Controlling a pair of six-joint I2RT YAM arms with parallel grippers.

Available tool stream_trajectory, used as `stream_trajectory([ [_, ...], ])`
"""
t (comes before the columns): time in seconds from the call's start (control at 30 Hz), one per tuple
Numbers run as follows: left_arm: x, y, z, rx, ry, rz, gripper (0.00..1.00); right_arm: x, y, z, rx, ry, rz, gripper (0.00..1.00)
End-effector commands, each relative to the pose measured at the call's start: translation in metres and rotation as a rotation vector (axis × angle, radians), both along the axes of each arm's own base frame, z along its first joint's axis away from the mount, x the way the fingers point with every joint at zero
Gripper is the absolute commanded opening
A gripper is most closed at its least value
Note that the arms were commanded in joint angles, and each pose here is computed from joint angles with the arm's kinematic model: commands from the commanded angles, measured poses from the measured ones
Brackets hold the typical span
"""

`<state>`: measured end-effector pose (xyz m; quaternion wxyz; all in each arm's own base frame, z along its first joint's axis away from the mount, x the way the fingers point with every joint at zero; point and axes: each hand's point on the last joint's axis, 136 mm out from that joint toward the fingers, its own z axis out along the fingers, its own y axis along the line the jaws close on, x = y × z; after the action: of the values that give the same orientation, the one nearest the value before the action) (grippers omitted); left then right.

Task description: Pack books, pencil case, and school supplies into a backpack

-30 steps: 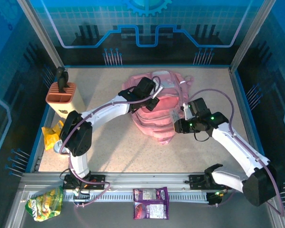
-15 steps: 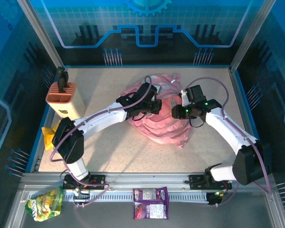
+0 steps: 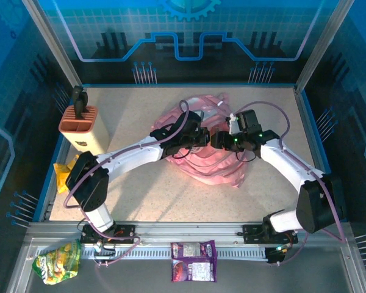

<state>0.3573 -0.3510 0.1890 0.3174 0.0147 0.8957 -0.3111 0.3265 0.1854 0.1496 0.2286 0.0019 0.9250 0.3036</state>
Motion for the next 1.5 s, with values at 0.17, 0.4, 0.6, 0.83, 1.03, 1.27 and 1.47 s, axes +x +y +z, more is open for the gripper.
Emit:
stream_trajectory([
  [0.17,-0.004,-0.011,0.041,-0.136,-0.061,-0.006,0.00,-0.002,0.030,0.017,0.211,-0.015,0.054,0.60],
  [0.4,-0.006,-0.008,0.045,-0.131,-0.072,-0.006,0.00,-0.006,0.023,0.023,0.200,-0.045,0.024,0.67],
  [0.6,-0.008,-0.014,0.050,-0.168,-0.061,-0.028,0.00,-0.011,0.024,0.001,0.212,0.022,-0.001,0.49],
  [0.83,-0.006,-0.018,0.049,-0.176,-0.056,-0.029,0.00,0.004,0.046,0.013,0.300,-0.034,0.037,0.33],
  [1.03,-0.009,-0.014,0.041,-0.130,-0.039,-0.035,0.00,-0.004,0.034,0.017,0.248,-0.072,0.046,0.38],
  [1.27,-0.019,-0.026,0.040,-0.194,0.031,-0.120,0.26,-0.034,-0.016,0.017,0.077,-0.120,-0.047,0.56],
  [1.47,-0.031,-0.016,0.043,-0.249,0.033,-0.159,0.51,-0.053,-0.038,0.020,-0.037,-0.125,-0.069,0.65],
])
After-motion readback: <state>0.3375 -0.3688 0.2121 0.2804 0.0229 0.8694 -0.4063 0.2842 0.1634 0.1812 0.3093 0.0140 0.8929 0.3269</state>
